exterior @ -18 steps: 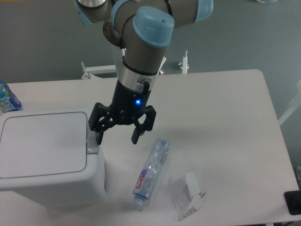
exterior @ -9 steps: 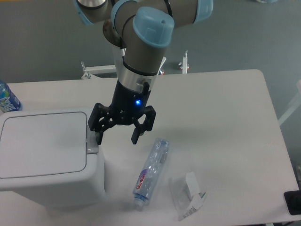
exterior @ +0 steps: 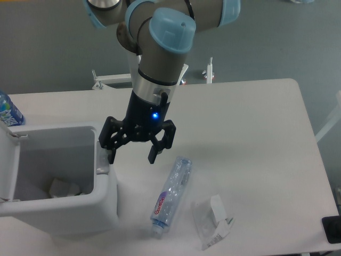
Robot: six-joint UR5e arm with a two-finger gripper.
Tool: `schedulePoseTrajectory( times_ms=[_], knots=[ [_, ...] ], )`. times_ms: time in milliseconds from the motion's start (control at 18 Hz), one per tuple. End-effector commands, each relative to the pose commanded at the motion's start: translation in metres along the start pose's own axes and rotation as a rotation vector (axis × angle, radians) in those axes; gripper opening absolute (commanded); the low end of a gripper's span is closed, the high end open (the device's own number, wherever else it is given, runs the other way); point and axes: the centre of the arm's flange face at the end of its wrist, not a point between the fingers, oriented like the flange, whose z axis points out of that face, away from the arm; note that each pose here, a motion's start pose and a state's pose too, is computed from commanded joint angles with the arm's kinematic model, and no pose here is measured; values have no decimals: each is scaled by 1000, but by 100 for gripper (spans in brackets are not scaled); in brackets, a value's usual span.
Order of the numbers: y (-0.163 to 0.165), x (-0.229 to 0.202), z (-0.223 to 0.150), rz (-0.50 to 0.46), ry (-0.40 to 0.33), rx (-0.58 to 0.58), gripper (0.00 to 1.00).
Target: Open the trash can
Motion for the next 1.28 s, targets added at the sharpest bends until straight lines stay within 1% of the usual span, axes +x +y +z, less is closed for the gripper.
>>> schedulePoseTrajectory(
  times_ms=[278, 444, 611, 722, 833, 889, 944, 1111, 1167, 1278],
  knots=[
    [-21, 3, -28, 23, -10, 67, 100],
    [-41, -14, -61, 14, -40, 135, 100],
    [-58, -38, -95, 12, -142, 197, 100],
    [-66, -47, -110, 20, -192, 223, 100],
    [-68, -65, -125, 16, -291, 240, 100],
    [-66, -68, -131, 49, -327, 237, 100],
    [-65, -71, -133, 101, -355, 221, 100],
    [-60, -79, -133, 213, -424, 161, 100],
    [-56, -85, -137, 267, -470, 107, 100],
    [-45, -91, -145, 371, -478, 15, 100]
  ],
)
